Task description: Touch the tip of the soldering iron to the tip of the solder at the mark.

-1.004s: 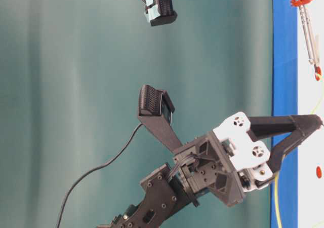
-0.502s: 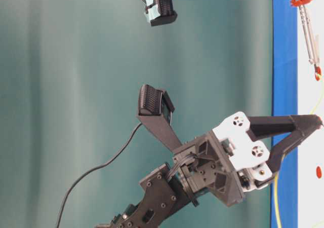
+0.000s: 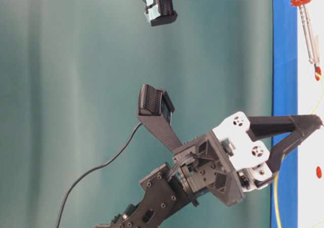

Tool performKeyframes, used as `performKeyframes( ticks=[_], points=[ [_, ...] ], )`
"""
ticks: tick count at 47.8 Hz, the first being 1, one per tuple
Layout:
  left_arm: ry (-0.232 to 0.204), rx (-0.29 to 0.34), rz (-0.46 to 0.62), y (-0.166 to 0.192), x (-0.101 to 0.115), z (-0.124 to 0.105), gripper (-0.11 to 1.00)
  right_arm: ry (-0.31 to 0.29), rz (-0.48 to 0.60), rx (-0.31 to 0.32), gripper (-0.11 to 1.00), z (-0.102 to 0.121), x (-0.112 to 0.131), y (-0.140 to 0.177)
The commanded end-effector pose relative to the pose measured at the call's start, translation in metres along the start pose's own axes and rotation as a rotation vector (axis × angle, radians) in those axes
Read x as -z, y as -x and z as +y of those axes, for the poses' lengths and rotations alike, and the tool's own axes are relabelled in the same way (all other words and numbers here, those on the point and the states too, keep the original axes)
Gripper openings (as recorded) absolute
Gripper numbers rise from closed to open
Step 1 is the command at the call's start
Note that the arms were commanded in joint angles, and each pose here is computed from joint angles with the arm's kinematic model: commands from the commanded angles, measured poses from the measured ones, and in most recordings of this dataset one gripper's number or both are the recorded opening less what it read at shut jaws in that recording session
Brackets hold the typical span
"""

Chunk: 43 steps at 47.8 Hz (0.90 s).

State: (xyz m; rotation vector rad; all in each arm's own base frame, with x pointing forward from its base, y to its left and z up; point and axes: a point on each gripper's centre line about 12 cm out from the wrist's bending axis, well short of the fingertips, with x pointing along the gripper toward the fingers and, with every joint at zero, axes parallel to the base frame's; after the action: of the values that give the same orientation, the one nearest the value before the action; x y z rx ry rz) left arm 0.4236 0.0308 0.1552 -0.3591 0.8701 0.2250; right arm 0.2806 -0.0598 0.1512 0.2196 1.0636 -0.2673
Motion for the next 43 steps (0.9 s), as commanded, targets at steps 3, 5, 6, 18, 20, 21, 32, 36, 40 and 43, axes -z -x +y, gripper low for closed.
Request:
performKeyframes(
  ticks=[3,5,6,18,20,21,32,36,40,43],
  points=[
    [-0.004,0.016,-0.043,0.009,-0.014,-0.006,0.01,0.004,-0.032,-0.004,0.06,0.002,-0.010,0.005],
    [-0.003,0.017,-0.044,0.009,-0.014,-0.006,0.01,0.005,-0.031,-0.003,0.06,0.002,-0.010,0.005],
    [-0.004,0.016,-0.045,0.009,-0.014,-0.006,0.01,0.004,-0.032,-0.004,0.06,0.002,-0.010,0.005],
    [-0.006,0.016,-0.045,0.009,-0.014,-0.006,0.01,0.004,-0.030,-0.004,0.06,0.002,-0.010,0.005],
    [-0.006,0.016,-0.043,0.009,-0.014,-0.006,0.01,0.004,-0.030,-0.004,0.06,0.002,-0.010,0.005],
    [-0.004,0.017,-0.044,0.009,-0.014,-0.006,0.01,0.004,-0.032,-0.004,0.06,0.002,-0.010,0.005],
    [-0.018,0.024,-0.068,0.019,-0.017,-0.007,0.01,0.004,-0.032,-0.004,0.06,0.002,-0.010,0.005],
    [-0.019,0.031,-0.085,0.031,-0.018,-0.007,0.01,0.005,-0.034,-0.004,0.06,0.002,-0.010,0.005],
    [-0.017,0.039,-0.106,0.047,-0.016,-0.007,0.01,0.005,-0.037,-0.004,0.06,0.002,-0.010,0.005],
    [-0.021,0.049,-0.123,0.060,-0.013,-0.008,0.01,0.005,-0.037,-0.004,0.06,0.002,-0.010,0.005]
  ],
)
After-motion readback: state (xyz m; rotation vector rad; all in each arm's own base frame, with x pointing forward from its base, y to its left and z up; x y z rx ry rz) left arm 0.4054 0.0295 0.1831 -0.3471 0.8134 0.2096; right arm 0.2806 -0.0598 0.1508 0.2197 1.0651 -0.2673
